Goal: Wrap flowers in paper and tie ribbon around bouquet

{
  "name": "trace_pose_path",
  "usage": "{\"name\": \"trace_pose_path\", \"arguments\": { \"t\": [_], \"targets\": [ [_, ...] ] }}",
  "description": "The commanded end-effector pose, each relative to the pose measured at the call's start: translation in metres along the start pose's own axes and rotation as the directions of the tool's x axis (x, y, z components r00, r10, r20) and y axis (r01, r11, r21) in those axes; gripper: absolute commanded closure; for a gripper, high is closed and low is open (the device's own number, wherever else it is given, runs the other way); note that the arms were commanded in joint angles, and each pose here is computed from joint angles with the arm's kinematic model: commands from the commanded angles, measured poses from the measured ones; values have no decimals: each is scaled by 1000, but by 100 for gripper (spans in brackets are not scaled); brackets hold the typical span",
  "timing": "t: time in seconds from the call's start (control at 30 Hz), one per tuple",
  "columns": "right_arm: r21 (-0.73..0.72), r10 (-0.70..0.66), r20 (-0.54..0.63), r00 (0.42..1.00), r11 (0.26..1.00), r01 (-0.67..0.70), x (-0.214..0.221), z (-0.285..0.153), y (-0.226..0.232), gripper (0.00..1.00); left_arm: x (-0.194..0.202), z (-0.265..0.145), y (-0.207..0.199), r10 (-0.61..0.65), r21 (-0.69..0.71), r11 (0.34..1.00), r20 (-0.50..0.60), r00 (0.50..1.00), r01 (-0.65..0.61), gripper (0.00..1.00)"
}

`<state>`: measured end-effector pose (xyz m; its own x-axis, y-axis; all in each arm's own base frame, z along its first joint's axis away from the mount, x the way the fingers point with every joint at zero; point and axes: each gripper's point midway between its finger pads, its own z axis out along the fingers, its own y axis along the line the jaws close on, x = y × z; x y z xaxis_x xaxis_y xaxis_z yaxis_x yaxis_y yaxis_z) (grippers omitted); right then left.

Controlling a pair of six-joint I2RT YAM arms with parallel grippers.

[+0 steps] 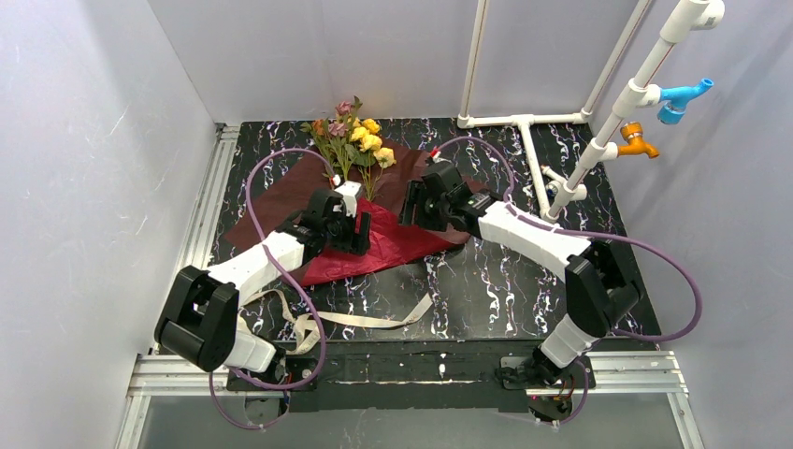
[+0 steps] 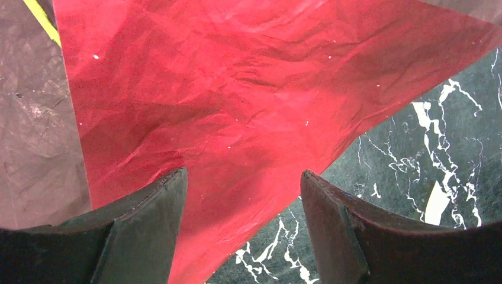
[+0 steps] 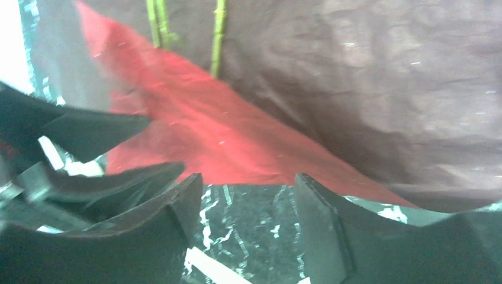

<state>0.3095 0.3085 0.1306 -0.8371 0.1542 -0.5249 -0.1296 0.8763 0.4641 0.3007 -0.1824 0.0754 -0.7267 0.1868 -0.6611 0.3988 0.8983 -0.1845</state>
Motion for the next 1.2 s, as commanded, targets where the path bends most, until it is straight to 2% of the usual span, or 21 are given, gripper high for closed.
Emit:
{"name": "trace_pose_path", "arguments": {
  "t": [0.0, 0.1, 0.2, 0.3, 0.37, 0.5, 0.6, 0.73, 0.83, 0.97, 1.1, 1.17],
  "targets": [
    [-137, -87, 7, 996, 987, 87, 9, -11, 38, 39, -15, -7, 1, -35, -31, 999, 28, 999, 36, 32],
    [-262, -88, -49, 995, 962, 73, 31, -1, 60, 52, -16, -12, 0, -80, -43, 996, 27, 996, 81, 31],
    [-378, -129, -103, 986, 922, 82, 52, 13, 88, 59, -16, -21, -2, -132, -47, 990, 23, 991, 133, 30],
    [-484, -134, -158, 978, 874, 41, 67, 30, 108, 61, -18, -31, -2, -180, -58, 982, 39, 983, 182, 29],
    [-500, -135, -185, 973, 866, 25, 73, 43, 110, 62, -22, -44, 1, -209, -85, 973, 56, 976, 214, 27],
    [-524, -150, -205, 967, 851, 21, 75, 65, 116, 63, -21, -83, 15, -305, -204, 927, 75, 949, 314, 17],
    [-553, -174, -207, 963, 833, 31, 72, 72, 127, 63, -4, -107, 18, -404, -256, 881, 35, 914, 399, 11],
    [-574, -188, -214, 958, 818, 32, 69, 77, 136, 63, 35, -123, 12, -572, -311, 794, -86, 816, 523, 9],
    [-580, -184, -215, 959, 814, 27, 67, 79, 139, 63, 63, -124, 7, -666, -336, 723, -104, 739, 604, 10],
    [-580, -175, -216, 961, 815, 18, 65, 87, 142, 62, 88, -124, 14, -768, -370, 599, -14, 641, 710, 10],
    [-533, -165, -219, 962, 846, 24, 65, 104, 133, 62, 107, -124, 30, -861, -413, 394, 146, 487, 821, 14],
    [-492, -161, -226, 961, 870, 30, 66, 113, 125, 62, 113, -121, 34, -884, -419, 318, 192, 425, 851, 15]
  ]
}}
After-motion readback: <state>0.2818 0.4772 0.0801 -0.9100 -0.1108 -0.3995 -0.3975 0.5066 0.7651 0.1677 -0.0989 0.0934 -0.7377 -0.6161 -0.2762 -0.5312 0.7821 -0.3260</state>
